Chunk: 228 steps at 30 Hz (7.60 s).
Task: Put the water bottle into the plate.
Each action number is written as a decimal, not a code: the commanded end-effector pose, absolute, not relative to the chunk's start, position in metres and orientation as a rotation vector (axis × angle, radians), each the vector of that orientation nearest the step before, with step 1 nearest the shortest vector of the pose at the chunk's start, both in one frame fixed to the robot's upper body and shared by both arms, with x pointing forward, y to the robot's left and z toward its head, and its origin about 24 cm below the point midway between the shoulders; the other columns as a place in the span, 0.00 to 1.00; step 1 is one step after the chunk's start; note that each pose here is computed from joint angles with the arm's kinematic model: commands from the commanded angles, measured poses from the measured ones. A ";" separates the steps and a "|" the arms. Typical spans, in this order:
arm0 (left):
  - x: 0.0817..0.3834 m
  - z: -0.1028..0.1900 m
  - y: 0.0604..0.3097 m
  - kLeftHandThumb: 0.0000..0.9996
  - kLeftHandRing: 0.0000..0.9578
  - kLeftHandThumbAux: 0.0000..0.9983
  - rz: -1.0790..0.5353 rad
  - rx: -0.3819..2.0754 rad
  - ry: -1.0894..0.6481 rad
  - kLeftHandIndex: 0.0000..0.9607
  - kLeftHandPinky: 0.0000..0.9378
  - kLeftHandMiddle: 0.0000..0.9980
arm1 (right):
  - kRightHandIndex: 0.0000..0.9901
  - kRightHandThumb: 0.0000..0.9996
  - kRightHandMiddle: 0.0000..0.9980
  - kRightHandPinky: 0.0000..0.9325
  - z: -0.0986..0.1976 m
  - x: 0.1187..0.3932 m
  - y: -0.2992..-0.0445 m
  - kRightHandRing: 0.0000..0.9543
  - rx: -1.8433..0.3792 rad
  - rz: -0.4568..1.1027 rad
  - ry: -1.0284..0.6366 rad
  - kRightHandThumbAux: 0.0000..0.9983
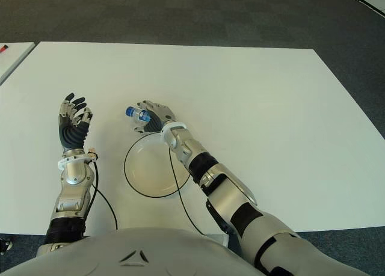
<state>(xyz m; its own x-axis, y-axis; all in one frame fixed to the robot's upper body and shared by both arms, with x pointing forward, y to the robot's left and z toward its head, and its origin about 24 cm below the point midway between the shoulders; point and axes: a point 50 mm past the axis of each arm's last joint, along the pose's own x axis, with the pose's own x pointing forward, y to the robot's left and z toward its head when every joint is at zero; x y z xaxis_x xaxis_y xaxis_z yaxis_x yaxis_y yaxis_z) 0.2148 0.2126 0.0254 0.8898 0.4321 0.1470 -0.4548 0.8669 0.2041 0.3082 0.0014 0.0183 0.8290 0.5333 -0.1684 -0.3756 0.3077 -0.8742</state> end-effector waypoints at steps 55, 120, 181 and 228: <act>0.210 0.023 0.221 0.60 0.24 0.59 0.464 0.245 -0.106 0.15 0.31 0.22 | 0.00 0.45 0.21 0.43 0.012 0.308 0.012 0.33 -1.257 0.666 -0.138 0.54; 0.207 0.023 0.227 0.61 0.25 0.61 0.448 0.297 -0.143 0.17 0.32 0.23 | 0.33 0.94 0.49 0.68 0.021 0.304 0.020 0.58 -1.127 0.677 -0.166 0.67; 0.203 0.023 0.230 0.68 0.27 0.62 0.491 0.288 -0.151 0.18 0.33 0.25 | 0.34 1.00 0.46 0.53 0.030 0.298 0.018 0.52 -0.921 0.735 -0.375 0.67; 0.202 0.022 0.229 0.65 0.26 0.62 0.487 0.317 -0.153 0.18 0.32 0.25 | 0.18 0.70 0.35 0.42 0.025 0.298 0.010 0.40 -0.955 0.780 -0.392 0.60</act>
<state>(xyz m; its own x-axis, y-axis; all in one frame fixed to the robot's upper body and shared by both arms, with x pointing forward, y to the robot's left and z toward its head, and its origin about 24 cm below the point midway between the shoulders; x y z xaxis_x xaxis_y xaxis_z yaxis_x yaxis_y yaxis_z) 0.2054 0.2266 0.0268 0.8774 0.4178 0.2359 -0.4702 0.8466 0.2492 0.2961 0.0129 0.0249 0.6804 0.7328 -0.0015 -0.4125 0.3813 -0.8273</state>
